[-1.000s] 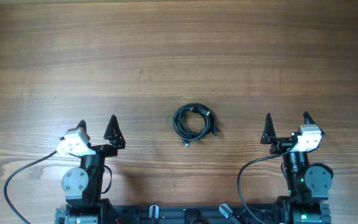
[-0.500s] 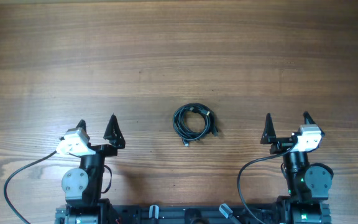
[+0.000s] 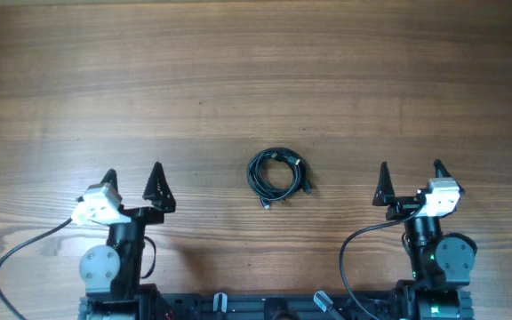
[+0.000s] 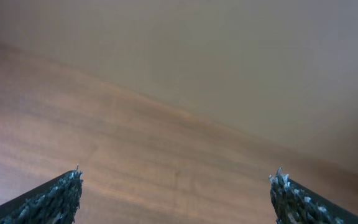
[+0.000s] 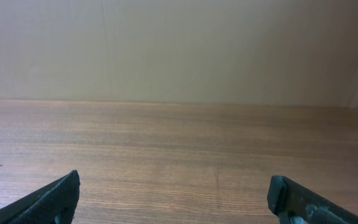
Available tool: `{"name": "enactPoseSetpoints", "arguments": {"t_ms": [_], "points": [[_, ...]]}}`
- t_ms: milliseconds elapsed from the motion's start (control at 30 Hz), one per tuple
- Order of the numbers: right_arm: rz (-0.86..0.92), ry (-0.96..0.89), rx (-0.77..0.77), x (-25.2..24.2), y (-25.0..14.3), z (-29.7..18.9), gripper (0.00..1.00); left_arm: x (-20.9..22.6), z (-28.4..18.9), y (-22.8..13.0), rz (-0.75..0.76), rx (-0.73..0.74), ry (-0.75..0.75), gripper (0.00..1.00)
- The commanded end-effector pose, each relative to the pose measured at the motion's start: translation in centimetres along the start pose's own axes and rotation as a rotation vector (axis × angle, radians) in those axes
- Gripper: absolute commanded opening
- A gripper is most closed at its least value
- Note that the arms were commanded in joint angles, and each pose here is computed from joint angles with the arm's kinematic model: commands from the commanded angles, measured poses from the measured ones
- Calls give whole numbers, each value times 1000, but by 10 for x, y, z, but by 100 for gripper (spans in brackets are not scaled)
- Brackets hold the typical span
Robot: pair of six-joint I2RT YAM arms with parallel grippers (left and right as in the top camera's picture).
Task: Untangle cables
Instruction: 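Move the left gripper forward over the coiled black cable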
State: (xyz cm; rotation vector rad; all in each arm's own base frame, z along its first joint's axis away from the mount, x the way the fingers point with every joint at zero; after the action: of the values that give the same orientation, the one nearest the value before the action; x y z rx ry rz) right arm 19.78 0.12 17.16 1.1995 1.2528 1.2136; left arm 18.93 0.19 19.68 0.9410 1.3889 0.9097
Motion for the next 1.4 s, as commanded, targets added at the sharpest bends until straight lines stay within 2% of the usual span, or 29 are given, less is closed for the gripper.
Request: {"name": "enactPoseSetpoints", "arguments": {"t_ms": [0, 167, 300, 500, 700, 767, 900, 1000, 1200, 1367], "points": [[-11, -15, 4, -2, -1, 0, 100, -10, -9, 25, -8, -29, -11, 100], [-11, -15, 3, -2, -1, 0, 100, -24, -13, 42, -7, -23, -58, 100], [-11, -15, 4, -2, -1, 0, 100, -36, -11, 54, -35, 52, -87, 100], [-12, -15, 4, -2, -1, 0, 100, -53, -1, 82, -55, 269, -52, 100], [-12, -15, 4, -2, -1, 0, 100, -75, 12, 107, -108, 550, -32, 100], [-12, -15, 4, -2, -1, 0, 100, -89, 17, 111, -138, 608, -111, 100], [-12, -15, 3, -2, -1, 0, 100, -119, 14, 107, -223, 716, -361, 100], [-12, -15, 3, -2, -1, 0, 100, -125, 13, 108, -229, 726, -416, 100], [-12, -15, 4, -2, -1, 0, 100, -130, 18, 104, -244, 788, -374, 100], [-11, -15, 4, -2, -1, 0, 100, -145, 37, 89, -43, 1007, -165, 99]]}}
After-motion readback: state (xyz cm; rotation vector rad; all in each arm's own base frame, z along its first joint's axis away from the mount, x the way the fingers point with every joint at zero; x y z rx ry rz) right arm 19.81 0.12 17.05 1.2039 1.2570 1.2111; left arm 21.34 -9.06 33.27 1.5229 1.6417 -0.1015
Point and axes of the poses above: each gripper's point midway between its finger pads, its own z axis out along the fingers, its own x axis along the line the jaws close on, y = z × x, the point moved 5 cm from there along -z, back along the fingers
